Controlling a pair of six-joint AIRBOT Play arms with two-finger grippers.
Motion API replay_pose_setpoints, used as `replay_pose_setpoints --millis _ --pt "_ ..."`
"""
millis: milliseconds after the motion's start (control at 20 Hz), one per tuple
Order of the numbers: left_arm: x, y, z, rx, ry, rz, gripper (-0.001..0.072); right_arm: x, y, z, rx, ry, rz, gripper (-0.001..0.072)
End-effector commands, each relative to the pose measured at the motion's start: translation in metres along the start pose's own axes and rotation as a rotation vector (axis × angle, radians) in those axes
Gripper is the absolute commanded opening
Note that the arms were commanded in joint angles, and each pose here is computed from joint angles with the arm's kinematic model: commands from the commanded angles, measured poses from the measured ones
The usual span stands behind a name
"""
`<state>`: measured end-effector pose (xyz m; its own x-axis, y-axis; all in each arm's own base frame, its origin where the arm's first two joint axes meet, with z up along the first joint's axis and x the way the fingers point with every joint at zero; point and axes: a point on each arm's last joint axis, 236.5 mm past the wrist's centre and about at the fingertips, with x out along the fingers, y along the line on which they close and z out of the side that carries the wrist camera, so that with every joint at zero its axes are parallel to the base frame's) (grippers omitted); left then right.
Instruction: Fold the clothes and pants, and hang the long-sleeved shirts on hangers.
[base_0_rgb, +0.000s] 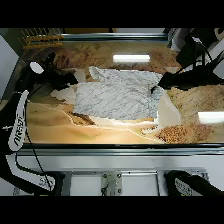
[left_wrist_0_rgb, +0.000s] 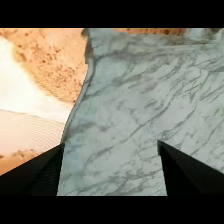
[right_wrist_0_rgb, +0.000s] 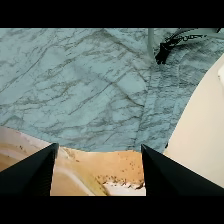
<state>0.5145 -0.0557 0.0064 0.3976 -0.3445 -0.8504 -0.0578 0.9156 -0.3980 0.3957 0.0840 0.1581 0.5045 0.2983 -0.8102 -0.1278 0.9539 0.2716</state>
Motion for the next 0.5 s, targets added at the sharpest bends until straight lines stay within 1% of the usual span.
replay_pose_setpoints --millis 0,100,250,350,450 --pt "-0.023 0.050 -0.002 -0.071 0.028 0.104 0.0610 0.000 0.000 0.000 -0.001 0.001 0.001 0.0558" --pt "-0.023 0.068 -0.031 -0.132 0.079 0.118 0.0610 0.000 0.000 0.000 -0.001 0.001 0.001 0.0558" --pt "-0.005 0.075 -0.100 -0.256 0.158 0.105 0.0610 0.000 0.000 0.000 0.000 0.000 0.001 0.0558" --pt "0.012 0.063 -0.133 -0.375 0.165 0.027 0.0610 0.000 0.001 0.000 0.000 0.000 0.002 0.0557" --pt "0.029 0.053 -0.145 -0.504 0.142 -0.048 0.0610 0.000 0.001 0.001 0.001 -0.003 0.005 0.0558"
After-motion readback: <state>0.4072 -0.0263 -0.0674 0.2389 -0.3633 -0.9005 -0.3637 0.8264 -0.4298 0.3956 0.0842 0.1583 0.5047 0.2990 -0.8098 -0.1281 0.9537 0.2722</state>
